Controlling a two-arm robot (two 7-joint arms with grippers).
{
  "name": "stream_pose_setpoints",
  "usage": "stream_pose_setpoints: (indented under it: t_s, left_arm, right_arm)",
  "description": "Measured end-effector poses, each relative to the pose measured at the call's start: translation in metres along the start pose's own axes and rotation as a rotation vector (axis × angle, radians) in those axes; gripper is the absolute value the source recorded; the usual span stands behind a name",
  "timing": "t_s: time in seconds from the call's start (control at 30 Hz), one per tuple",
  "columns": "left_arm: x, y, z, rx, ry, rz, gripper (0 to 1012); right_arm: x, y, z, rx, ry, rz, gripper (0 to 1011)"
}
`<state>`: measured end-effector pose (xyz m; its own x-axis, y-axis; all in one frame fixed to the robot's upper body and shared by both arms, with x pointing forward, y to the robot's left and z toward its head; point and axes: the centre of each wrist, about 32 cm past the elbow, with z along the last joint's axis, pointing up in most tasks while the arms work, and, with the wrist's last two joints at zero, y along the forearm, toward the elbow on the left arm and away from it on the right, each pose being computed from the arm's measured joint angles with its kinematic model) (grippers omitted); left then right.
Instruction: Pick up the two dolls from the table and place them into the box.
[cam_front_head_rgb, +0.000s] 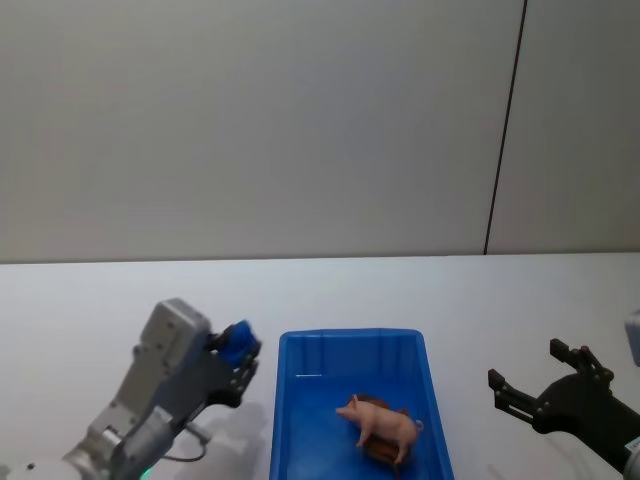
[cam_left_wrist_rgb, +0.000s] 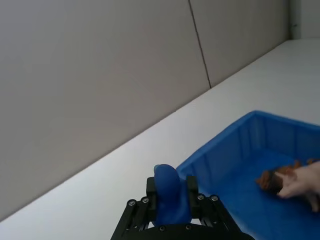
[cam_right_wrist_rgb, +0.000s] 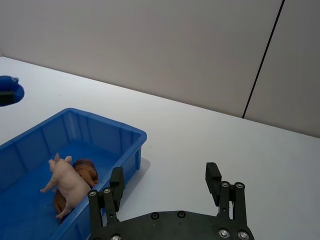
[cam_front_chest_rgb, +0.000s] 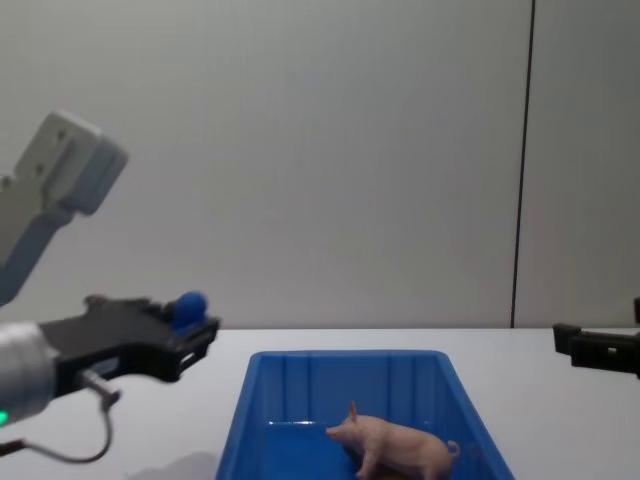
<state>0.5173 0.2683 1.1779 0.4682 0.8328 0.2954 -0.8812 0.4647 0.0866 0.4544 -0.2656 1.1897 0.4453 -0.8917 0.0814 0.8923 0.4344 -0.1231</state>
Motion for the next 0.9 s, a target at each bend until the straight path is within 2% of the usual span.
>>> stream_pose_setpoints:
  t_s: [0.07,0.17,0.23,0.27,0.3,0.4,0.47,0.53,0.57,0.6,0.7,0.8,0.83,0.9]
  left_arm:
    - [-0.0022,-0.0038,0.0037,-0.013,-0.002,-0.011,334]
    - [-0.0089,-0.0139,0.013,-0.047,-0.007,-0.044,322]
    - [-0.0121,-0.0181,0.0161,-0.058,-0.006,-0.059,314]
    - [-0.0137,-0.0202,0.0177,-0.063,-0.006,-0.066,357]
    - [-0.0159,-0.0232,0.0197,-0.071,-0.006,-0.076,357]
    - [-0.026,-0.0343,0.0259,-0.093,-0.001,-0.115,498]
    - [-0.0291,-0.038,0.0279,-0.101,0.001,-0.129,508]
    - [-0.0341,-0.0433,0.0305,-0.113,0.006,-0.148,626]
    - [-0.0367,-0.0461,0.0318,-0.119,0.009,-0.159,626]
    - [-0.0381,-0.0475,0.0325,-0.123,0.01,-0.164,686]
    - [-0.0426,-0.0524,0.0351,-0.136,0.014,-0.181,766]
    - [-0.0451,-0.0559,0.0369,-0.149,0.018,-0.195,841]
    - [-0.0454,-0.0565,0.0372,-0.152,0.019,-0.199,896]
    - [-0.0458,-0.0577,0.038,-0.159,0.021,-0.204,926]
  right_arm:
    - [0.0,0.0,0.0,0.0,0.0,0.0,1001]
    - [0.0,0.0,0.0,0.0,0.0,0.0,1001]
    - [0.0,0.0,0.0,0.0,0.0,0.0,1001]
    - [0.0,0.0,0.0,0.0,0.0,0.0,1001]
    - [0.0,0.0,0.0,0.0,0.0,0.0,1001]
    - [0.0,0.0,0.0,0.0,0.0,0.0,1001]
    - [0.0,0.0,0.0,0.0,0.0,0.0,1001]
    - [0.0,0.0,0.0,0.0,0.0,0.0,1001]
    - [0.0,0.0,0.0,0.0,0.0,0.0,1001]
    - [0.0,0.0,0.0,0.0,0.0,0.0,1001]
    - [0.0,0.0,0.0,0.0,0.0,0.0,1001]
    - [0.0,0.0,0.0,0.0,0.0,0.0,1001]
    - [0.0,0.0,0.0,0.0,0.0,0.0,1001]
    - [0.0,0.0,0.0,0.0,0.0,0.0,1001]
